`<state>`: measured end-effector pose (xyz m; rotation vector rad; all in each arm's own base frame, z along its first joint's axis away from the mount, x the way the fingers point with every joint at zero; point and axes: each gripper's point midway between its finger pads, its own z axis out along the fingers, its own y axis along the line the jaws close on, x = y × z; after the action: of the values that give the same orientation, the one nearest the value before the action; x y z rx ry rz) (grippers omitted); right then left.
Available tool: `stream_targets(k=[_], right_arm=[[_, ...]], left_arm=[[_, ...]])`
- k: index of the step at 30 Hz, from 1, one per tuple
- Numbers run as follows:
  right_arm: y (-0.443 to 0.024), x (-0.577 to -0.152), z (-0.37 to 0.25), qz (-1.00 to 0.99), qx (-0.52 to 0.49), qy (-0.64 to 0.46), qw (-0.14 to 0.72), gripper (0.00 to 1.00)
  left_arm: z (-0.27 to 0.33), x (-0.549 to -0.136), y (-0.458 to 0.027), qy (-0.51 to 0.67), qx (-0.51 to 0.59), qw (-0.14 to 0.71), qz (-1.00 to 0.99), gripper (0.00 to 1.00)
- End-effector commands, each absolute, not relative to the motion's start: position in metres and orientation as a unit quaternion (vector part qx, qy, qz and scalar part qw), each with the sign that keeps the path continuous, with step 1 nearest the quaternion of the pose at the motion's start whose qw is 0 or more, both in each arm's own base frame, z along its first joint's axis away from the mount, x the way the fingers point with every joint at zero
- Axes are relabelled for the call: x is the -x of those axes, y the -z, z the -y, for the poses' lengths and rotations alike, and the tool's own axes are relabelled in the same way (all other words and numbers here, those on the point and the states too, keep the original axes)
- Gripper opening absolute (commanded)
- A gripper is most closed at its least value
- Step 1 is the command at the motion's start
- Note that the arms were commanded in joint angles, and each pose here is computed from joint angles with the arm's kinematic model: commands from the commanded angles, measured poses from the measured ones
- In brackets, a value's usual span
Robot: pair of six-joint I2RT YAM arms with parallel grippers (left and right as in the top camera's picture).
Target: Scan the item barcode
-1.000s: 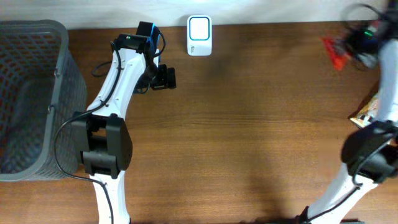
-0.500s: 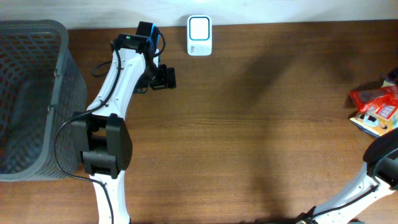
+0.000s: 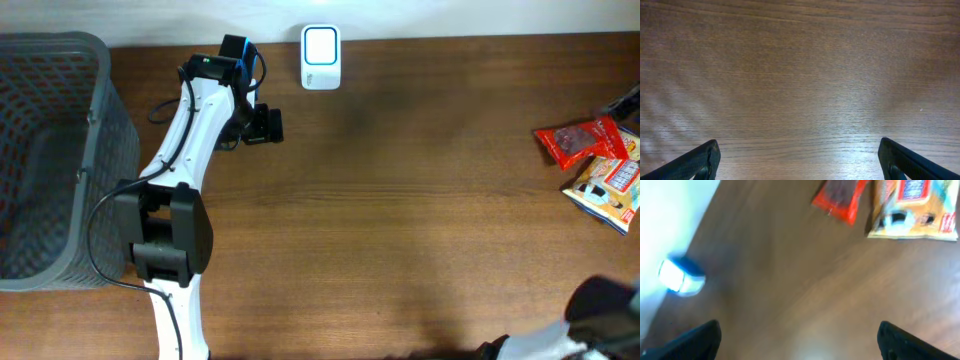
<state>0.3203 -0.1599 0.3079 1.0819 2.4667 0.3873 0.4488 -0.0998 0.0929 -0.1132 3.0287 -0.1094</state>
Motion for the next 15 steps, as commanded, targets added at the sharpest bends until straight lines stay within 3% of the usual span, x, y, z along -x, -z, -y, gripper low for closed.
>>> stream_targets(k=[1,9,15], right_arm=[[-0.334,-0.303,0.115,-0.913,-0.305,-0.146,0.226,0.99],[-0.362,-0.243,0.005,-0.935,-0.17,-0.172,0.259,0.99],[-0.367,-0.231,-0.016,-0.94,-0.125,-0.171,0.269,0.99]], left_arm=[[0.098,-0.448,-0.094,0.032,0.037,0.056,-0.997,0.99],[0.098,-0.448,-0.094,0.032,0.037,0.056,-0.997,0.99],[0.098,-0.448,-0.094,0.032,0.037,0.056,-0.997,0.99]])
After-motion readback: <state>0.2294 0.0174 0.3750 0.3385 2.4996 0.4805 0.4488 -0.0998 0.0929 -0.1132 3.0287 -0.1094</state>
